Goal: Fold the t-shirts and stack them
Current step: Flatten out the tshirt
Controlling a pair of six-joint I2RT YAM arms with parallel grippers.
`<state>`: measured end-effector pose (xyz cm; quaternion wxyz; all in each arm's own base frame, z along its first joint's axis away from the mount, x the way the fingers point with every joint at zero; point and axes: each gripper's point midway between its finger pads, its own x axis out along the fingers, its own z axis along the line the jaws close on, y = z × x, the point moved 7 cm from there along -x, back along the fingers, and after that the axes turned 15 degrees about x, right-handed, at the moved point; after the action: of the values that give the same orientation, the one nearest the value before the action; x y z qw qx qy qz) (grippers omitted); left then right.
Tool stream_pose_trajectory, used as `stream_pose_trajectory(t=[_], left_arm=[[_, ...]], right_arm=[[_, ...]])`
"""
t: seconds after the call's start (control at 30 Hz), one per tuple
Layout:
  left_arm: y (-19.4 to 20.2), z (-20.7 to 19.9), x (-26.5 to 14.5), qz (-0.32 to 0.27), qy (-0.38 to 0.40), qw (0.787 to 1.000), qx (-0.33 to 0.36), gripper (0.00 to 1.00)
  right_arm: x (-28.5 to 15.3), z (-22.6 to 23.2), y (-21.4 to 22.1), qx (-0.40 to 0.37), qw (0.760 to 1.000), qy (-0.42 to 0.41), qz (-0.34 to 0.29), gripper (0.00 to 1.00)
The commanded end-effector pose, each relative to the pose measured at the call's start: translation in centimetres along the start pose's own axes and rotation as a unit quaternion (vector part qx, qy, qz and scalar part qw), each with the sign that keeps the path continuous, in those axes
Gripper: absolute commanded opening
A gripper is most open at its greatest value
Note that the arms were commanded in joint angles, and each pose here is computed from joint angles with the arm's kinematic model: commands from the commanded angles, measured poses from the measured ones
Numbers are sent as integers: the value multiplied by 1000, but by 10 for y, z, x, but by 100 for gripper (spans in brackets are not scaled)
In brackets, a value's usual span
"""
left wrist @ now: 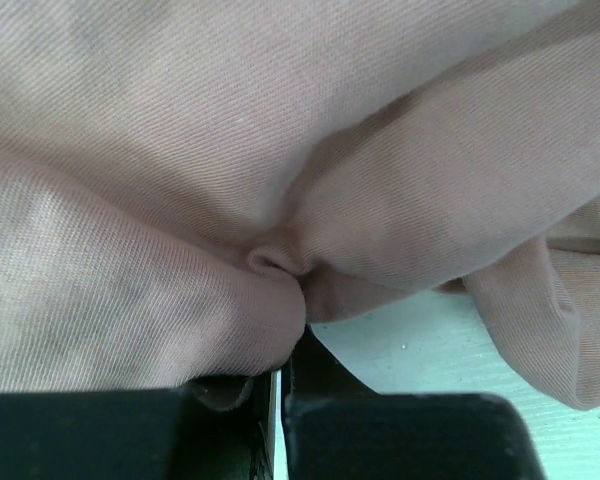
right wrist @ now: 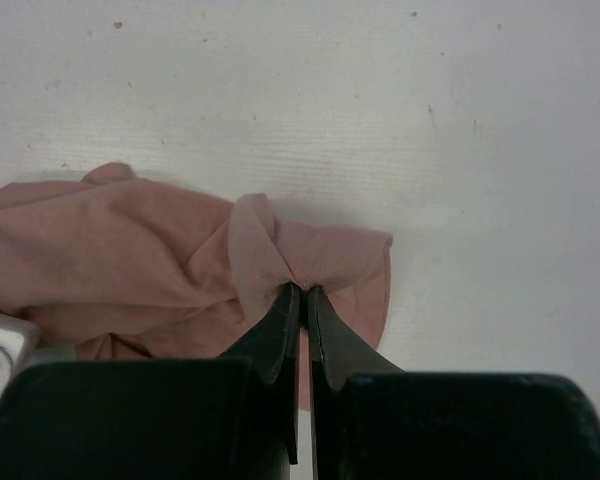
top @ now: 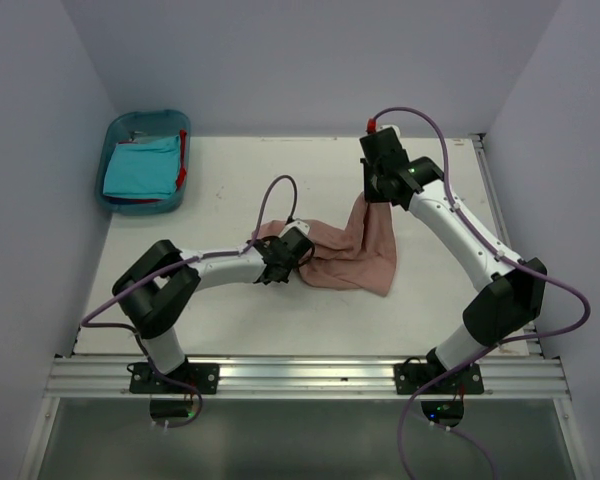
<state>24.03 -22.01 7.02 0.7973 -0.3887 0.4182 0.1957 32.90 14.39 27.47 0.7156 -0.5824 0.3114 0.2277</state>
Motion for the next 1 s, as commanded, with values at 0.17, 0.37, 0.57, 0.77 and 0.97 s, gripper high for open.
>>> stream_pose_trajectory(t=[0.17,0.37,0.57,0.77,0.97], left_arm=[[8,1,-10,34,14,999,-12,0],[-45,23,-92,-52,0,997,-54,0],[-78,66,-170,-133,-34,984,-110,0],[-92,111,-220,-172,-125,968,-133,0],[-110,135,-274,-229,-108,951,-180,0]], right_arm=[[-8,-2,-6,2,1000,-13,-15,0],[-8,-4,-9,6,1000,-5,-23,0],[-7,-14,-15,21,999,20,-36,0],[-7,-24,-21,40,997,39,-50,0],[-9,-36,-25,51,996,46,-49,0]])
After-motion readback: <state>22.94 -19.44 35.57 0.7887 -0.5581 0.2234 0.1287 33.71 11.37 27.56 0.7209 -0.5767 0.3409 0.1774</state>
